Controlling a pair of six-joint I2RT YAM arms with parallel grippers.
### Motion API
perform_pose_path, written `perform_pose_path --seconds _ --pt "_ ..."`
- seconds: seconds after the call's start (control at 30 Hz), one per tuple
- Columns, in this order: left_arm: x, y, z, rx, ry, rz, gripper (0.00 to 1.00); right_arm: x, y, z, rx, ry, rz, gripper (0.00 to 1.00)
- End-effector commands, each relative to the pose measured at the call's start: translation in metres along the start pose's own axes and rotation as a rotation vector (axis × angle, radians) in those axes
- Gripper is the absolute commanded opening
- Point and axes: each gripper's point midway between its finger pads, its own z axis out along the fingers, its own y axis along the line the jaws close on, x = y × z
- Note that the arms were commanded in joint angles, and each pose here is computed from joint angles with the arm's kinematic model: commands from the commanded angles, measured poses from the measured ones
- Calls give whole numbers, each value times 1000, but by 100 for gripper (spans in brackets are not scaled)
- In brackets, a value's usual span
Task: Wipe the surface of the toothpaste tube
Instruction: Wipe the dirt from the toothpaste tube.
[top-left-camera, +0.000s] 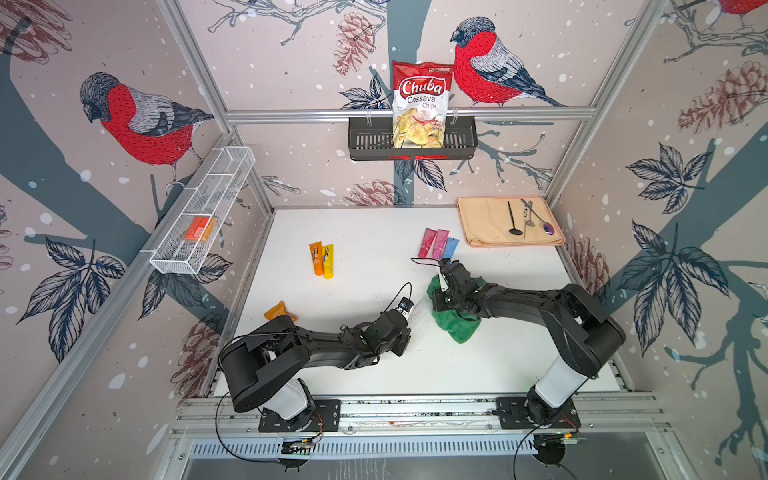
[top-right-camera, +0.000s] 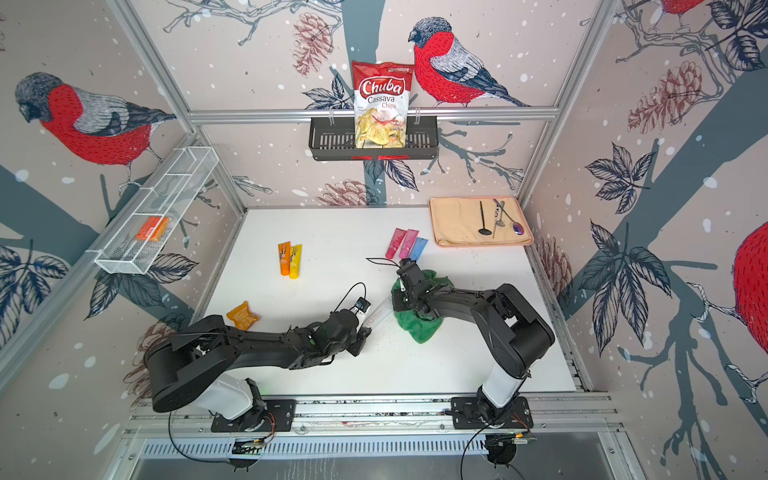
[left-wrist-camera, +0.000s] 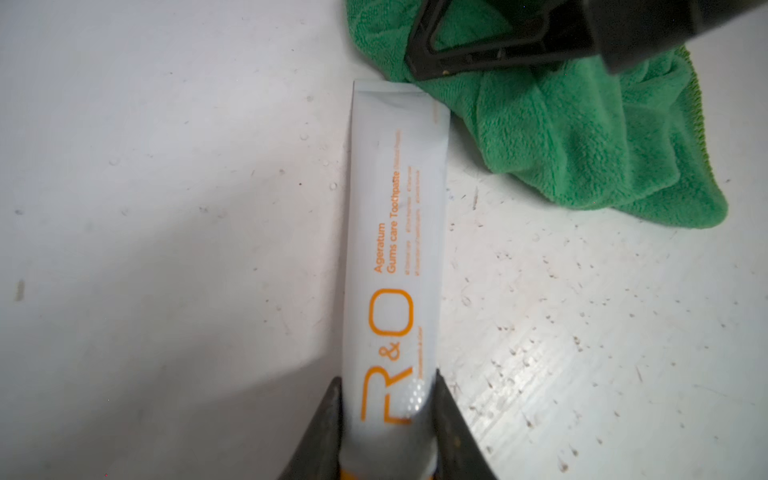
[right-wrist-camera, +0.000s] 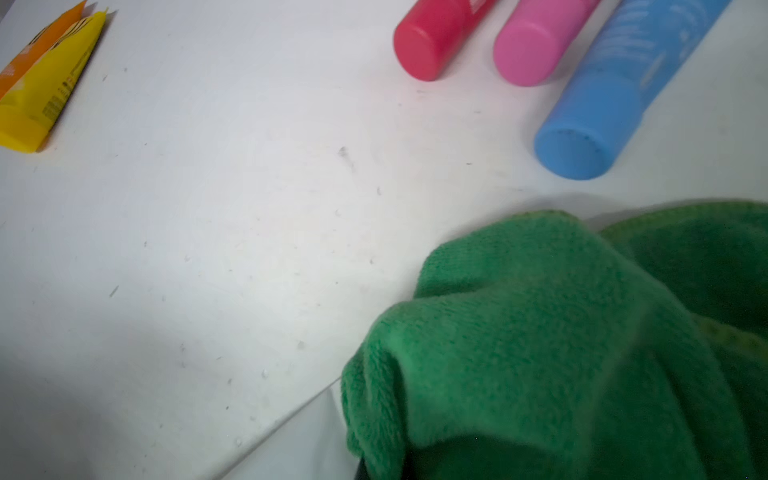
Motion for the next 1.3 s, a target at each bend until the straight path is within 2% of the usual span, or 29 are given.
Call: perform_pose_path --seconds 0.0,0.2,0.33,0.43,0.7,0.83,0.93,1.1,1.2,1.27 --pt "4 6 2 -39 19 1 21 34 40 -7 -158 115 -52 0" --pt "2 6 0 -41 11 10 20 38 94 -30 -400 80 -69 0" --pt "1 7 -1 -44 0 8 20 40 107 -41 -477 69 -72 0" --pt "1 7 -1 -44 -6 10 19 45 88 -30 -397 96 -54 0" --pt "-5 7 -3 -47 -27 14 18 41 -9 -8 70 130 -18 0" --pt "-4 6 -2 -42 -26 17 18 29 -28 -9 127 106 12 0" --pt "-4 4 -2 -32 -23 17 17 17 -3 -10 33 77 -5 0" --pt "-2 2 1 -23 -17 22 17 9 83 -33 -302 31 -78 0" --pt "-3 2 1 -22 -20 20 17 10 115 -53 -477 2 -82 0" --pt "-5 2 0 -20 -29 19 17 12 123 -58 -533 0 -80 0"
